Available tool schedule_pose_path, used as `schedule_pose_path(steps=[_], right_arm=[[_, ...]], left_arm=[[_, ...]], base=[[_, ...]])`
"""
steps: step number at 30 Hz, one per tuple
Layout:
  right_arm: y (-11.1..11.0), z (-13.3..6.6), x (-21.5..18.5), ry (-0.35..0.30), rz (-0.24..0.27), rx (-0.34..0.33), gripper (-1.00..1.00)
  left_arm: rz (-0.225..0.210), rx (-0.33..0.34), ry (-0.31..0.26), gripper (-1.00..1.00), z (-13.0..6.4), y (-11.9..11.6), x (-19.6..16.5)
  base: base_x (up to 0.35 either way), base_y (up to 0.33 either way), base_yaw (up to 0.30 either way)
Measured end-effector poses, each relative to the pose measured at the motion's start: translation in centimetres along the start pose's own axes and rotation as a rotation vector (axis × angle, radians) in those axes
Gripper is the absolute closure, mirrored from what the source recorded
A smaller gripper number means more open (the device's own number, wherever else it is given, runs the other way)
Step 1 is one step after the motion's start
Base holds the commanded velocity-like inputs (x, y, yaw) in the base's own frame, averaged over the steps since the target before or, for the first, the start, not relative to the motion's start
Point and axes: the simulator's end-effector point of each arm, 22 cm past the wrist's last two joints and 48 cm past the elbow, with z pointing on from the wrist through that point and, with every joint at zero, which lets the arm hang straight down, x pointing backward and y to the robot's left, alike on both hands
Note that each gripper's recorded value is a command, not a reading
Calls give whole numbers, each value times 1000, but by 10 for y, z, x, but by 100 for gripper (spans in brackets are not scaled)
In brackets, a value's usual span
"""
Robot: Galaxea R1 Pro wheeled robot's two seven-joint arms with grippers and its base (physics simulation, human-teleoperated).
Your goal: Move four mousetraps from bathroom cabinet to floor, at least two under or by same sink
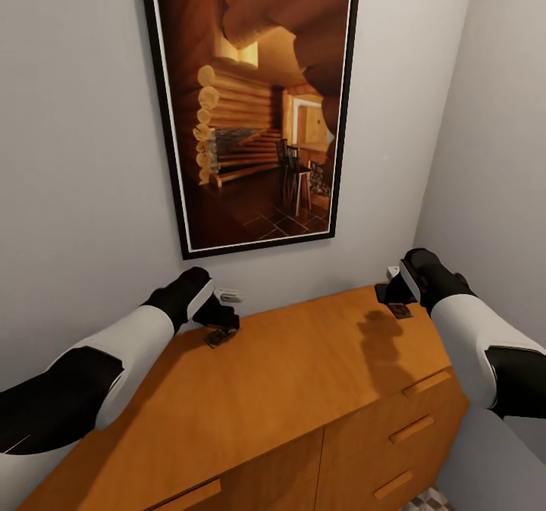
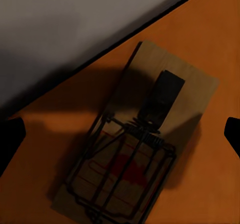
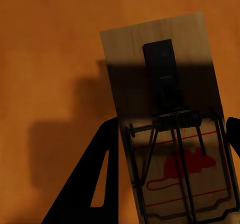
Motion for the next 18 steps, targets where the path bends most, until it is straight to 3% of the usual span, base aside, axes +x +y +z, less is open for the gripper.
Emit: schedule_pose_path(steps=[13,18], right_arm=[[1,0,0,1,-1,-1,100],[0,0,0,0,0,0,100]], left_arm=[[-2,7,34,-100,8,-6,12],[36,-22,46,-100,10,-11,15]], base=[[0,0,0],[0,0,0]])
